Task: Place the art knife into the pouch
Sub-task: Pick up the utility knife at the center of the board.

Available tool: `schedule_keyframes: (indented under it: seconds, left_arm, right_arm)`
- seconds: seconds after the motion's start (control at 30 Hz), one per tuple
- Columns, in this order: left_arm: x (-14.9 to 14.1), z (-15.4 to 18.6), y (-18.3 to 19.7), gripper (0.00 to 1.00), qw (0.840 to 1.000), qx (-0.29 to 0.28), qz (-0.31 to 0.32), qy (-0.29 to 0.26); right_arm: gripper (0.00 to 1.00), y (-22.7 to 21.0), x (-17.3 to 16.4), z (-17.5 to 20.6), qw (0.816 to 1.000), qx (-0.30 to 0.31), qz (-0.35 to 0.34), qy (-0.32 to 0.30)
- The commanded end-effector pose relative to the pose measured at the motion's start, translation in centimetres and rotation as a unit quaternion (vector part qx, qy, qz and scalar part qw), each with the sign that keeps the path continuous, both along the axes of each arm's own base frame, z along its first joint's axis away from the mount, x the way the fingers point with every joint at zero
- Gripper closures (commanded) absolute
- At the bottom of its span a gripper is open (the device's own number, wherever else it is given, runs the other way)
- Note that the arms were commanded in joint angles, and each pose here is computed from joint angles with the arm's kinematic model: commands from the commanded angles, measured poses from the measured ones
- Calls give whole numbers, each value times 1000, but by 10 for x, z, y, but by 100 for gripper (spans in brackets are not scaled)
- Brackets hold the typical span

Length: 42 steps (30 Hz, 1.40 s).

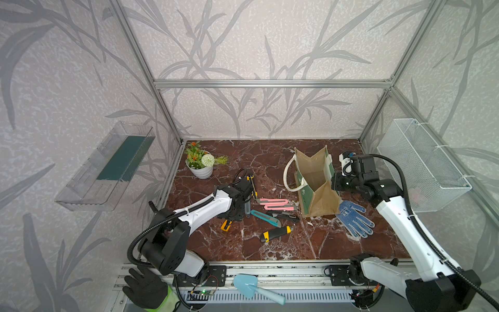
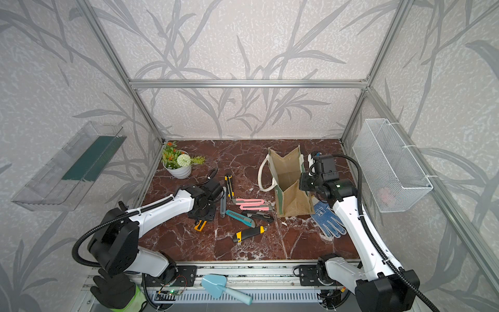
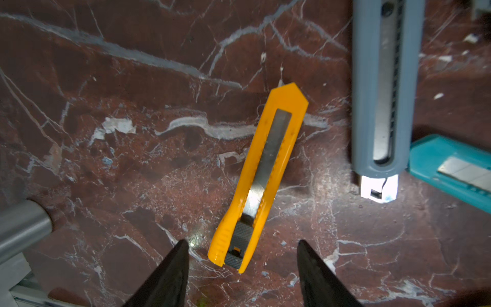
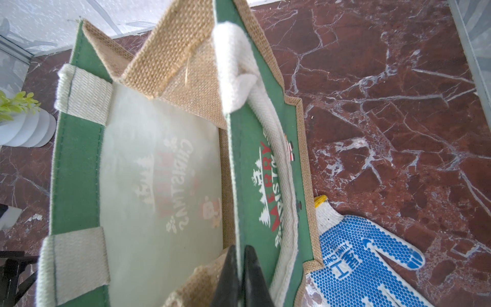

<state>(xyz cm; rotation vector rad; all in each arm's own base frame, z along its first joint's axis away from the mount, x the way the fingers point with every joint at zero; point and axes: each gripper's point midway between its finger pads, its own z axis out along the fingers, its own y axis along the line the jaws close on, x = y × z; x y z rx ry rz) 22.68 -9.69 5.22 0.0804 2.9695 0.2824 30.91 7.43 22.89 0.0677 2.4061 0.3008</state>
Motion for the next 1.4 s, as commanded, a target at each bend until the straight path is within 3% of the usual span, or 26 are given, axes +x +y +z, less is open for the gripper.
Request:
schedule_keyframes:
  seconds: [0.0,0.5,1.37]
  left_arm:
    - [-7,-4,5,37,1000,-7,21,-1]
    - [-10,-26,10,38,998,-29,60,23]
    - [-11,-53,12,67,996,-13,72,50]
  right_arm:
    - [100,-1,-6,-4,1000,0,2,5]
    - [100,-8,-9,1,1000,-14,-8,-4]
    - [100,-10,-14,-2,1000,-4,-23,-8]
